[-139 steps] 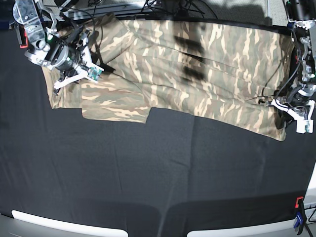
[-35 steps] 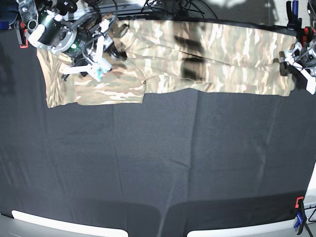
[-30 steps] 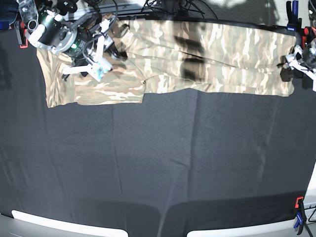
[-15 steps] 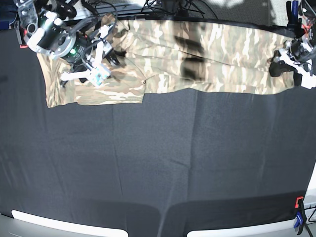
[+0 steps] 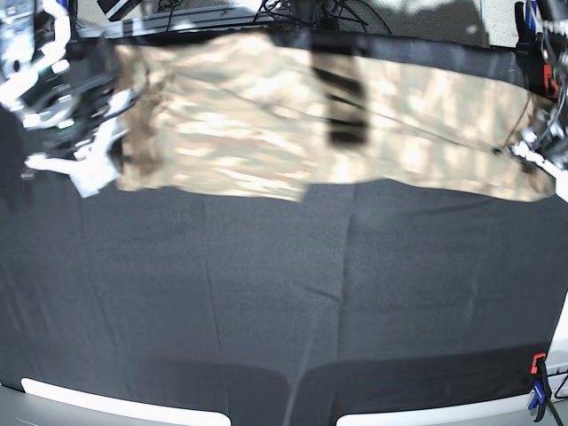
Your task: Layout the t-shirt on the table in an organized manner, then fold the t-shirt properly
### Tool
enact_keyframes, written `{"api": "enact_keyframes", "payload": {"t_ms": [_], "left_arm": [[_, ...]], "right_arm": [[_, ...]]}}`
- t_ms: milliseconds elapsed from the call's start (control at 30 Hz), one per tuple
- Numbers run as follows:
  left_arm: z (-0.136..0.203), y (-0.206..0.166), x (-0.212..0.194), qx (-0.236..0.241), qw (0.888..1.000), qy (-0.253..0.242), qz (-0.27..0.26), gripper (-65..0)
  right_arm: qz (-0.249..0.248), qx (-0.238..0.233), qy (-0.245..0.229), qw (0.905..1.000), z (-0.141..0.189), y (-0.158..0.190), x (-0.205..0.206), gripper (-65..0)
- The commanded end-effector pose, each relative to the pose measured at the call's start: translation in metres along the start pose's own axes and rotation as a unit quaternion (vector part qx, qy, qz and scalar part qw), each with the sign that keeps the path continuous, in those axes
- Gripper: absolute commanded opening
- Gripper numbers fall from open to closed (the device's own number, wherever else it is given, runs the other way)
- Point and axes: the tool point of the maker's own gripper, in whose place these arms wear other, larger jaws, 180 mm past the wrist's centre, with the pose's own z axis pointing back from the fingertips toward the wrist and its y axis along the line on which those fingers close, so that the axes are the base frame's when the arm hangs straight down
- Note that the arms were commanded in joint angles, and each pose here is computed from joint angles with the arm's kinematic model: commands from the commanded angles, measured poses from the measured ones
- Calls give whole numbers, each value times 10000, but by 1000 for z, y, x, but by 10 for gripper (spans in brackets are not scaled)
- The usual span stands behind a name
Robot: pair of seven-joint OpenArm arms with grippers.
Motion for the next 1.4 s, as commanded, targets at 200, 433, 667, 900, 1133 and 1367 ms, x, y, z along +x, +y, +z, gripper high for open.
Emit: {"api": "enact_keyframes", "payload": {"t_ms": [200, 433, 667, 900, 1133, 1367], "left_arm": [[12, 29, 40, 464, 9985, -130, -264, -650], [45, -20, 44, -394, 9989, 167, -206, -650], [92, -88, 31, -1357, 9903, -129, -263, -650], [111, -152, 6, -2327, 9708, -183, 556, -650], [119, -231, -15, -3127, 9487, 22, 471, -650], [121, -268, -18, -3242, 9458, -126, -154, -650]], "right_arm": [[-165, 103, -183, 9996, 2, -6, 7, -438], [-416, 367, -283, 9981, 3, 3, 11, -438], [-415, 368, -239, 9982, 3, 3, 9, -438], [-430, 381, -244, 9980, 3, 4, 9, -438], [-530, 397, -255, 9975, 3, 8, 8, -438], [-559, 404, -252, 9973, 2, 9, 8, -438]]}}
